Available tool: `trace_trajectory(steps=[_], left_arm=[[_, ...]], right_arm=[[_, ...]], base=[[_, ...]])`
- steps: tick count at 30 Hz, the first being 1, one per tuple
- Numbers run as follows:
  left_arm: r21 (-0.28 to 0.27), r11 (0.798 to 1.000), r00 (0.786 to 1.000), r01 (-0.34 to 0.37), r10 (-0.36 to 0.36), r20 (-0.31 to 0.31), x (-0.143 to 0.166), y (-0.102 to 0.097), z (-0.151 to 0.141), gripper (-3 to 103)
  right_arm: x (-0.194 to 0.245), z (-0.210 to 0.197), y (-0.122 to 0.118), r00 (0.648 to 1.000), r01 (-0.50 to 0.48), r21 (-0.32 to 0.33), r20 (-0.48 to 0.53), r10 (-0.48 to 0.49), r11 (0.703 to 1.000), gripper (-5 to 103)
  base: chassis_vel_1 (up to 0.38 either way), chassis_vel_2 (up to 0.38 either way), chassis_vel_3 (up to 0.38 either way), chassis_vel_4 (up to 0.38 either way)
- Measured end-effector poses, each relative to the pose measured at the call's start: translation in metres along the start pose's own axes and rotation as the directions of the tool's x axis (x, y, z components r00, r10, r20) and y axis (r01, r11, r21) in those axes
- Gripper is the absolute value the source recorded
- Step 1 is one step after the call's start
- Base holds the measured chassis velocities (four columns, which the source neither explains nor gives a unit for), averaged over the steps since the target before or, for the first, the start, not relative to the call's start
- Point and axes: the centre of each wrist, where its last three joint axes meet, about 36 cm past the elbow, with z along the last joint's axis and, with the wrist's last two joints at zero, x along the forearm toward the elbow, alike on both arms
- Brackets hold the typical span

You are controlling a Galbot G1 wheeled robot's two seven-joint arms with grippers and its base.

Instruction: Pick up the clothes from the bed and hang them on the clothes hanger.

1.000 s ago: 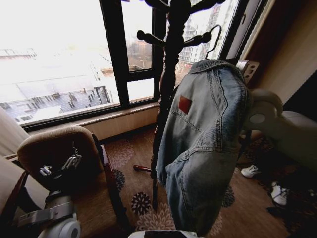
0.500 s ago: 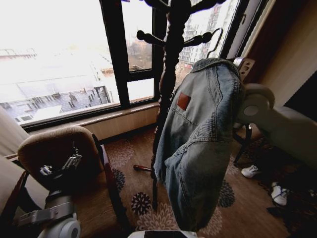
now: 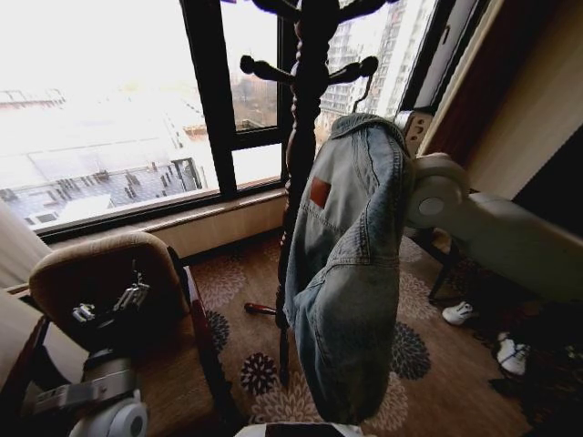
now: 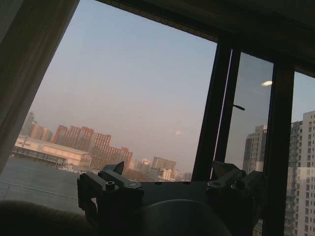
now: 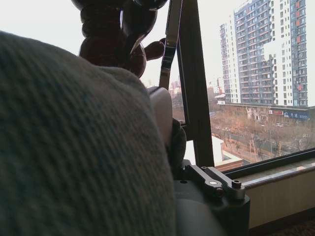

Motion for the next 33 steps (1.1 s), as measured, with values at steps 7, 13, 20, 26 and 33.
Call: trace_trajectory(steps=[7, 13, 20, 26, 33], left_arm=[[0.005, 1.0, 1.0, -0.001, 0.001, -0.001, 0.0, -0.002, 0.002, 100], [0.001, 1.0, 1.0, -0.002, 0.002, -0.002, 0.001, -0.002, 0.001, 100], [-0.001, 1.0, 1.0, -0.003, 0.003, 0.001, 0.002, -0.002, -0.002, 100], [0.0, 1.0, 1.0, -0.003, 0.003, 0.003, 0.003, -0.002, -0.003, 100], [0.0, 1.0, 1.0, -0.005, 0.005, 0.005, 0.003, -0.002, -0.004, 100]], right_arm=[[0.01, -0.002, 0.001, 1.0, 0.025, 0.016, 0.014, -0.026, 1.0, 21], [0.015, -0.002, 0.002, 0.999, 0.036, 0.022, 0.019, -0.036, 0.999, 21], [0.016, -0.005, 0.007, 0.998, 0.053, 0.025, 0.025, -0.054, 0.998, 21], [0.015, -0.008, 0.009, 0.998, 0.058, 0.032, 0.029, -0.059, 0.998, 21], [0.021, -0.006, 0.006, 0.998, 0.062, 0.043, 0.03, -0.064, 0.997, 21]], base=[[0.0, 0.0, 0.0, 0.0], [0.0, 0.0, 0.0, 0.0], [0.0, 0.0, 0.0, 0.0], [0.0, 0.0, 0.0, 0.0], [0.0, 0.0, 0.0, 0.0]])
